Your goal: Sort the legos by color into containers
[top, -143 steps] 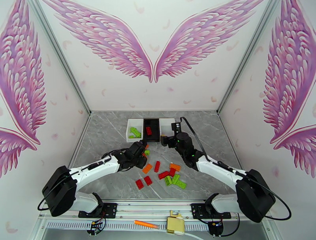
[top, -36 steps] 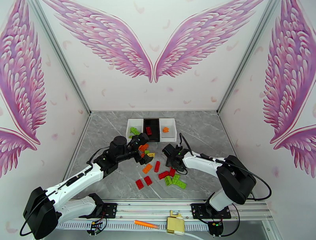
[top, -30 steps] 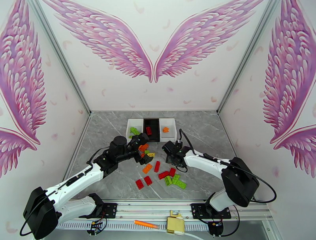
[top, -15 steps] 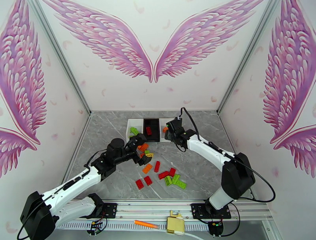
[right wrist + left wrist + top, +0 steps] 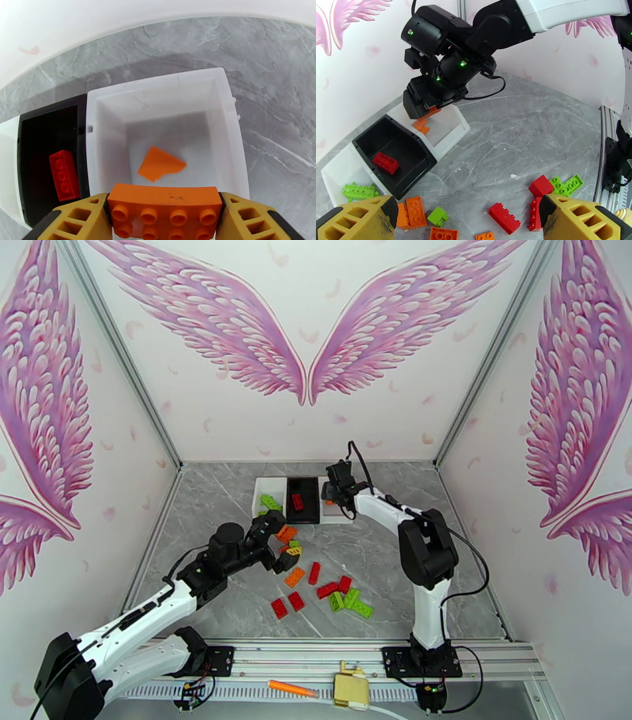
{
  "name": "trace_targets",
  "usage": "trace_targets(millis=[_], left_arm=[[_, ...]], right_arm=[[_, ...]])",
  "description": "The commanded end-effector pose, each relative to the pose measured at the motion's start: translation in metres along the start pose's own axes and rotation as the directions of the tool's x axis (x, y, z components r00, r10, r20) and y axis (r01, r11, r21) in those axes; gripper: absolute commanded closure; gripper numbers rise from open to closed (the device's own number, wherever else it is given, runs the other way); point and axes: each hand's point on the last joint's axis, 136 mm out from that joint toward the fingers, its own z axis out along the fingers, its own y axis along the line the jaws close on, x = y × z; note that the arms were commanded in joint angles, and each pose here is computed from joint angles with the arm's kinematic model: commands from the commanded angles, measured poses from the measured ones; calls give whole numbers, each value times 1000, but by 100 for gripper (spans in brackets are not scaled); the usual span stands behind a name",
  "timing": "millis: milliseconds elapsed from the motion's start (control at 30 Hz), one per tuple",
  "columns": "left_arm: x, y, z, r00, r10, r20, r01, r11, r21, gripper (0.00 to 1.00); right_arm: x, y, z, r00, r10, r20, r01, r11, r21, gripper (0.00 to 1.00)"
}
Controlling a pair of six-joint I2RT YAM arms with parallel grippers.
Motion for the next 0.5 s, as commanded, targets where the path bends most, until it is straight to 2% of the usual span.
trace_targets(millis=[0,200,400,467], left_arm=[[-1,0,-4,1000,-3,16,3,1000,-11,1],[-1,8,-5,999,-24,26,25,998,-61,1],[5,33,-2,995,-97,39,103,974,-202,1],[11,48,-2,989,-146,34,150,947,-286,1]], right_arm=[[-23,10,-1,998,-2,55,4,999,-39,39],[-30,16,-28,996,10,85,0,993,-114,22],[-31,14,-71,989,12,146,16,982,-187,13],[-26,17,-86,987,-13,162,52,970,-236,11]])
